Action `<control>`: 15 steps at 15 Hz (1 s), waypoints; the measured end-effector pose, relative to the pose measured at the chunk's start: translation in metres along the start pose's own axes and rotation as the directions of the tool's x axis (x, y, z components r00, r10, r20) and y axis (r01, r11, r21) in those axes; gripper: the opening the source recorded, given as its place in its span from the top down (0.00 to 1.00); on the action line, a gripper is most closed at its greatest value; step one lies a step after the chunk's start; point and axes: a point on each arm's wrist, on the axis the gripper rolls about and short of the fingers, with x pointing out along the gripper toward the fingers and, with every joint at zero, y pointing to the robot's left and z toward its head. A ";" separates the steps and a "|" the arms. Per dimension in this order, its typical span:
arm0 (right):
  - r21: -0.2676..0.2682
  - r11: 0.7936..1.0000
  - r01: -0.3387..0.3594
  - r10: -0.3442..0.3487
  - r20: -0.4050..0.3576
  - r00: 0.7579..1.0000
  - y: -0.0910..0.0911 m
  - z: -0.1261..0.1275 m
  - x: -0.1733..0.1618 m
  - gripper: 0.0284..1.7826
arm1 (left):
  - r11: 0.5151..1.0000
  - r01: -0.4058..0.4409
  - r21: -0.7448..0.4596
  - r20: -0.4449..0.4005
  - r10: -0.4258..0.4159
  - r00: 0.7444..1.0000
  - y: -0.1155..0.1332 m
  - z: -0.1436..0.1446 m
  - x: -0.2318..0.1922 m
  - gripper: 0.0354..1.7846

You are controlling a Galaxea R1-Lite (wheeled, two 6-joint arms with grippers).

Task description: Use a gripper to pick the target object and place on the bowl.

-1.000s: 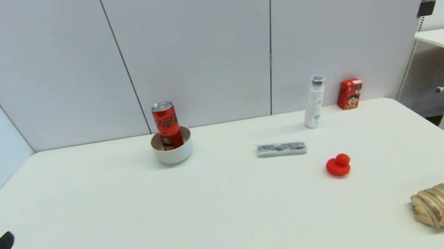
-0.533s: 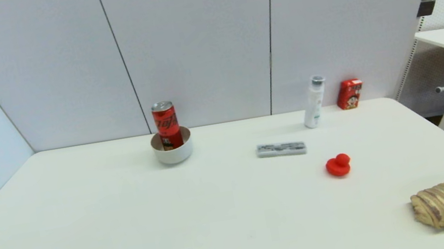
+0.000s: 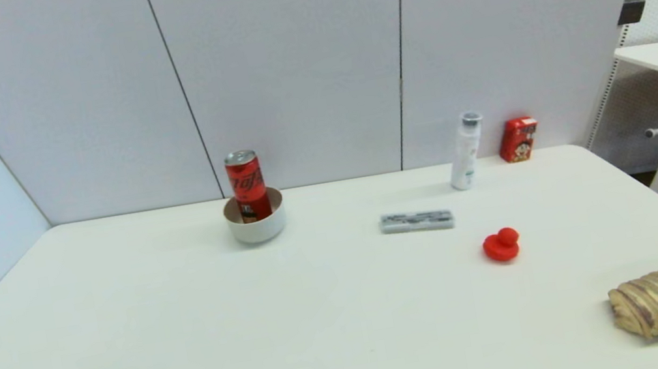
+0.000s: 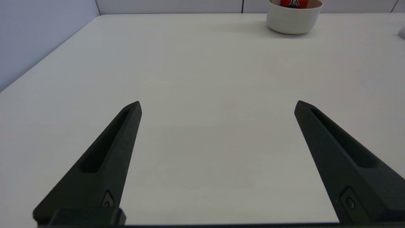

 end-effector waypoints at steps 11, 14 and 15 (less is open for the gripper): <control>-0.001 1.000 -0.003 0.003 0.000 1.000 0.000 0.000 0.000 0.04 | 0.999 -0.002 -0.038 0.002 0.002 1.000 0.000 0.000 0.000 0.04; -0.002 1.000 0.012 -0.012 0.000 1.000 0.000 0.000 0.000 0.04 | 0.999 -0.002 -0.038 0.002 0.002 1.000 0.000 0.000 0.000 0.04; -0.004 1.000 0.010 -0.010 0.000 1.000 0.000 0.000 0.000 0.04 | 0.999 -0.002 -0.038 0.002 0.002 1.000 0.000 0.000 0.000 0.04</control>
